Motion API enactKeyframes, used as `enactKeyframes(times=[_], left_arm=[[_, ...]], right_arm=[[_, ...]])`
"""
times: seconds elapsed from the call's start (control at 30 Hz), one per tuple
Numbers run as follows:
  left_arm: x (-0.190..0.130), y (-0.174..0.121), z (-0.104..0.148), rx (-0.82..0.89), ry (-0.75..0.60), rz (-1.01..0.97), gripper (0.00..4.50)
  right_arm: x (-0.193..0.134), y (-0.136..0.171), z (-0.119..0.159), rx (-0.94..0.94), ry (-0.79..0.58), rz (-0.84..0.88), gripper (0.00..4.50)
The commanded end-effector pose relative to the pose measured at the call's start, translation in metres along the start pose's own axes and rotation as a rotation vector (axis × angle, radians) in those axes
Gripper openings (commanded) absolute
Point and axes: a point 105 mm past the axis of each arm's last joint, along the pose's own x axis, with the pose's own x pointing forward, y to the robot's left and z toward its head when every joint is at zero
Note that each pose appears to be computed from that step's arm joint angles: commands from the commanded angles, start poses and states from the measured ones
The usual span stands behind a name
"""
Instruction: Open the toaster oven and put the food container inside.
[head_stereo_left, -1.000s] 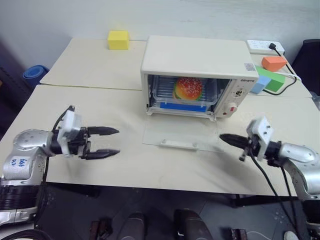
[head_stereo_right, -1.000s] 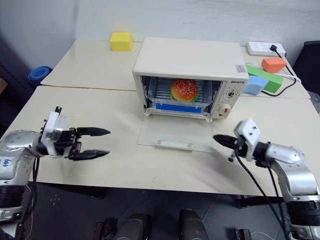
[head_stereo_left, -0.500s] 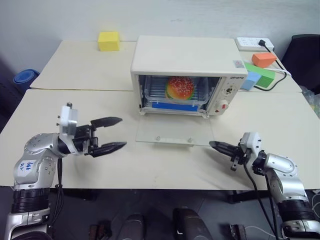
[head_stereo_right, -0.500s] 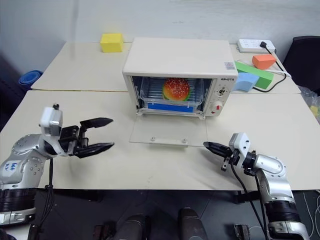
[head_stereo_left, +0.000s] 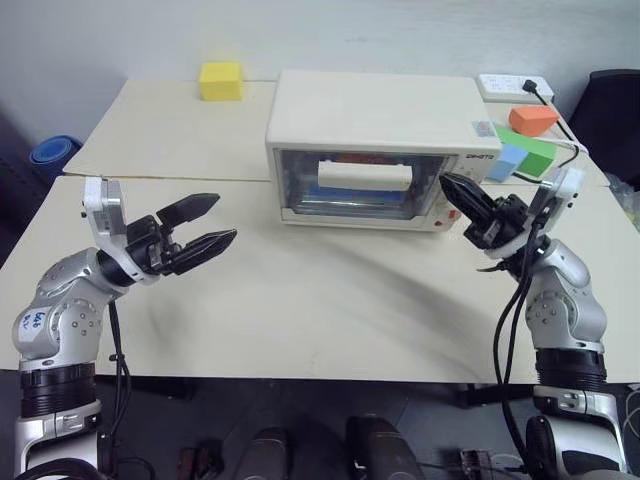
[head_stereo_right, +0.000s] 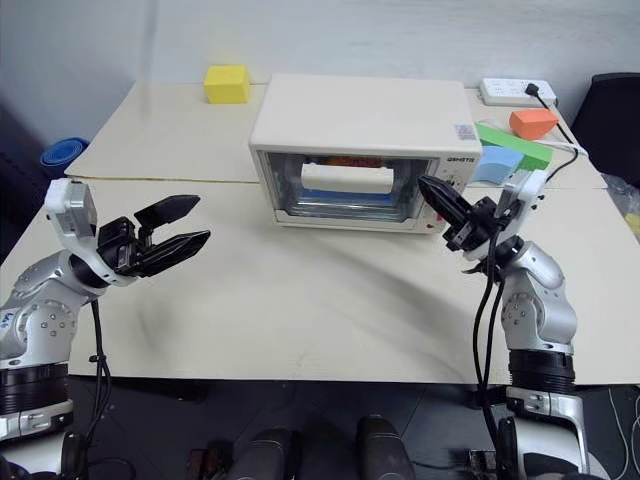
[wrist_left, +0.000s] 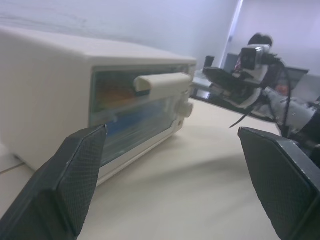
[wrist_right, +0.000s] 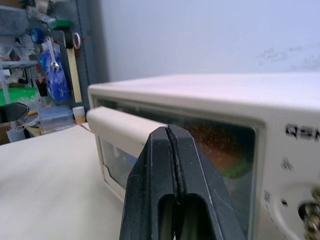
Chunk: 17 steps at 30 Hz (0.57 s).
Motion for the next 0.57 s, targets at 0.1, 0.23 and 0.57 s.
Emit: enactKeyframes(times=[0.1, 0.23, 0.57], left_arm=[[-0.029, 0.002, -0.040, 0.164, 0.284, 0.033, 4.50], [-0.064, -0.007, -0.069, 0.185, 0.424, 0.029, 4.50], [-0.086, -0.022, -0.083, 0.216, 0.435, 0.080, 4.50]], right_arm=[[-0.025, 0.020, 0.000, -0.225, 0.170, 0.168, 1.22], [-0.057, 0.039, -0.022, -0.194, 0.293, 0.242, 2.50], [-0.107, 0.051, -0.052, -0.255, 0.449, 0.325, 4.48]])
